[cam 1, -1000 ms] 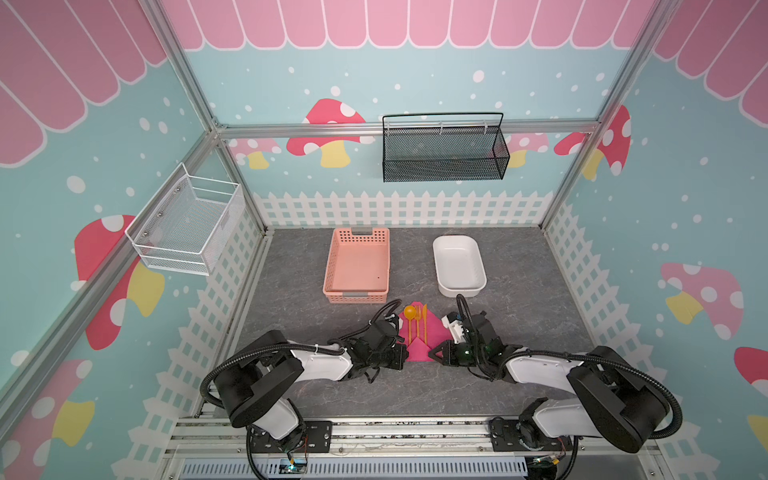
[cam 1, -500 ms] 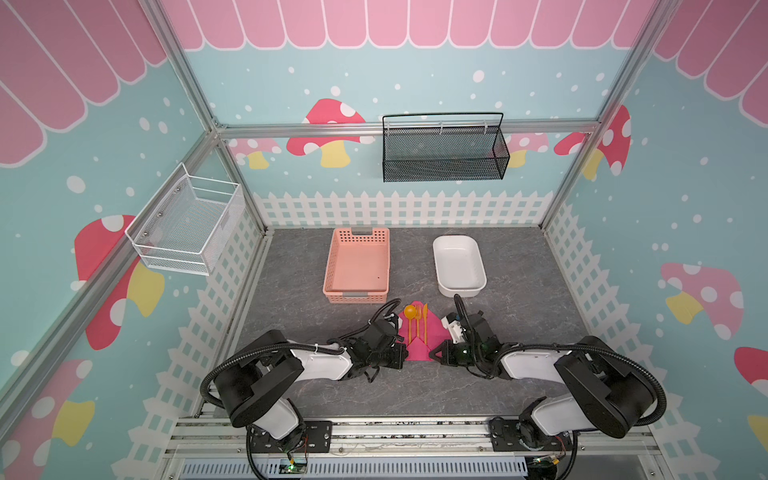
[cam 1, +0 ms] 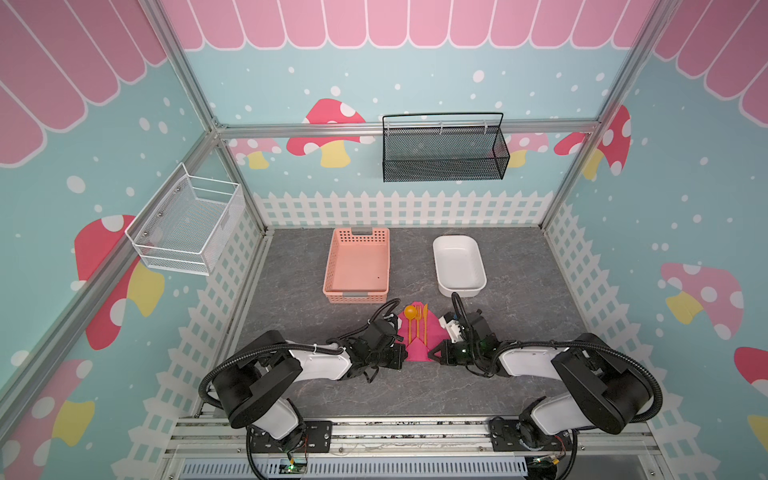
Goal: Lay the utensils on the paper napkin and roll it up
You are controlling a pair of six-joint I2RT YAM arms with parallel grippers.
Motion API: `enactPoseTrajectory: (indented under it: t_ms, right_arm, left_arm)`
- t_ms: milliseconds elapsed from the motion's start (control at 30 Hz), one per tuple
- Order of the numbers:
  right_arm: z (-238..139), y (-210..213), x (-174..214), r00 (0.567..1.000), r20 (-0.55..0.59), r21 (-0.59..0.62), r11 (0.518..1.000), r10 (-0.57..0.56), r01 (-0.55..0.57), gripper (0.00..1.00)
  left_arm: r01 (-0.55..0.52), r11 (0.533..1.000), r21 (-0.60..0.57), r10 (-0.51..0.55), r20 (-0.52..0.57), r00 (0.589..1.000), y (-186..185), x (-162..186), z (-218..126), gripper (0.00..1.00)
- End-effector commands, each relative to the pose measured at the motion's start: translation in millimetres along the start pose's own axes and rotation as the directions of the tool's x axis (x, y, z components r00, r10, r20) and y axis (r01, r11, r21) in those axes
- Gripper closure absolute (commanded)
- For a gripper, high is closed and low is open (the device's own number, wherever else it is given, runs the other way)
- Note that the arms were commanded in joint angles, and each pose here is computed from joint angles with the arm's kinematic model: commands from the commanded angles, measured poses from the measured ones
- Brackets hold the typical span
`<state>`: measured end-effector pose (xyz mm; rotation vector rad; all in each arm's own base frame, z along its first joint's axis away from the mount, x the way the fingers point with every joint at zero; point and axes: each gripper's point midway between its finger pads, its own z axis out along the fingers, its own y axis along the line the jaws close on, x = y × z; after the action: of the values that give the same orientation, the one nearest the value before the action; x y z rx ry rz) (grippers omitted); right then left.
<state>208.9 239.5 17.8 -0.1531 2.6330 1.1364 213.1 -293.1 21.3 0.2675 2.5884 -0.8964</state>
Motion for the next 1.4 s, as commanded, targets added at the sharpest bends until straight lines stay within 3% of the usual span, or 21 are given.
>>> enactPoseTrajectory:
  t_ms: [0,600,1033,1367]
  right_arm:
    - [-1.8,-25.3,34.6,0.993,-0.102,0.079,0.995,0.062,-0.054,0.95]
    - [-14.3,-38.3,46.8,0.991,-0.120,0.162,0.986,0.056,-0.036,0.95]
    - [-18.1,-42.1,27.6,0.996,-0.081,0.242,0.970,0.030,-0.009,0.95]
    - [-17.2,-37.7,22.4,0.997,-0.077,0.231,0.973,0.017,0.002,0.94]
  left_arm:
    - [0.052,0.998,-0.043,-0.054,-0.052,0.997,15.9,19.0,-4.9,0.99]
    - [0.080,0.997,-0.006,-0.081,-0.117,0.990,14.2,40.5,-12.3,0.99]
    - [0.021,0.995,0.096,-0.018,-0.032,0.999,-30.5,-1.3,-24.2,0.96]
    - [-0.004,0.988,0.153,0.009,-0.032,0.999,-61.6,-21.4,4.3,0.97]
